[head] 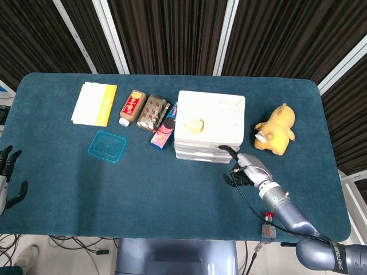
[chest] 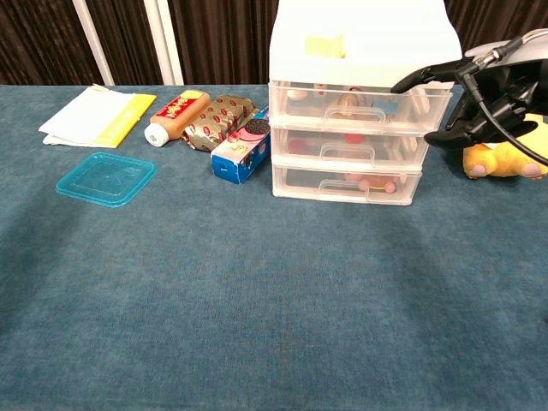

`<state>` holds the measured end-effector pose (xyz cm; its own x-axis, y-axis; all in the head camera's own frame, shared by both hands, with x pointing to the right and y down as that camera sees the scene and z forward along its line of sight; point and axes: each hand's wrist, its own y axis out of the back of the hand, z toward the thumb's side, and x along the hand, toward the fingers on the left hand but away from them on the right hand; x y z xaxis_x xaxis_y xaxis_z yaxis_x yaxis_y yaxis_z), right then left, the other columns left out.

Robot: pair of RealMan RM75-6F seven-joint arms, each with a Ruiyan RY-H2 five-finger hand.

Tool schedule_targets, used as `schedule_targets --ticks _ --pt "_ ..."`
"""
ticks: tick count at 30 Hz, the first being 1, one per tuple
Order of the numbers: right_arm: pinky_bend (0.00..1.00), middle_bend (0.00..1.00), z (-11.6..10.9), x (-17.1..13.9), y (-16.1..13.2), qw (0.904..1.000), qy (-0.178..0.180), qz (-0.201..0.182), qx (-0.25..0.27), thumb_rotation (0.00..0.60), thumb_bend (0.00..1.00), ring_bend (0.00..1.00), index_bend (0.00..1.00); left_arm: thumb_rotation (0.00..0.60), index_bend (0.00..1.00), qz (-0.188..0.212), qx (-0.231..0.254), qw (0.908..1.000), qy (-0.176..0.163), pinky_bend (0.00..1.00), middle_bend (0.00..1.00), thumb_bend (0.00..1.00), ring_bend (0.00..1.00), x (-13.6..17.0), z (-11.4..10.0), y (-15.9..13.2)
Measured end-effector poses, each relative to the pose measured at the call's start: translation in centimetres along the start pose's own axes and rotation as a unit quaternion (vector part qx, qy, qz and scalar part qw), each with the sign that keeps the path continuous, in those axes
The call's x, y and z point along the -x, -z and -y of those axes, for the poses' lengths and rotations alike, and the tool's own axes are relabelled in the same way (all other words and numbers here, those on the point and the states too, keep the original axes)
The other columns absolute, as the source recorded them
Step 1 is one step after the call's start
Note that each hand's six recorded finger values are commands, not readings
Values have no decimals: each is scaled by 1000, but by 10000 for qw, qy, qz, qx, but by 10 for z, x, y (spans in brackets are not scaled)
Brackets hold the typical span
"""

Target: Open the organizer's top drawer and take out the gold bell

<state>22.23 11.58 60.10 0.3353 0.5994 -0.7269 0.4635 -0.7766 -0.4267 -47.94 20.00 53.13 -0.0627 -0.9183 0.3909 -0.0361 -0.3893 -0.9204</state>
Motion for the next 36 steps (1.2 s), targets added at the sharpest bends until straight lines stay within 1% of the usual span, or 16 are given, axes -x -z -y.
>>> schedule_targets --ticks 3,13,19,25,29,36 --pt "1000 988 -1 2 -2 10000 -70 52 -47 600 468 1000 141 600 73 -4 0 10000 -1 0 5 422 0 0 0 0" --pt "1000 989 -6 7 -15 9993 -339 129 22 600 468 1000 170 600 72 -10 1 10000 5 0 6 422 0 0 1 1" --pt "1000 990 -6 5 -19 9985 -484 106 223 600 468 1000 190 600 73 -13 0 10000 10 0 5 422 0 0 1 1" --pt "1000 990 -4 1 -22 9974 -682 67 229 600 468 1000 194 600 72 -11 -3 10000 7 0 6 422 0 0 1 0" --pt "1000 990 -4 -1 -26 9969 -737 11 262 600 468 1000 194 600 72 -16 0 10000 3 0 6 422 0 0 1 1" --pt "1000 989 -2 -5 -26 9960 -881 1 168 600 468 1000 196 600 72 -21 -5 10000 14 0 6 422 0 0 1 1"
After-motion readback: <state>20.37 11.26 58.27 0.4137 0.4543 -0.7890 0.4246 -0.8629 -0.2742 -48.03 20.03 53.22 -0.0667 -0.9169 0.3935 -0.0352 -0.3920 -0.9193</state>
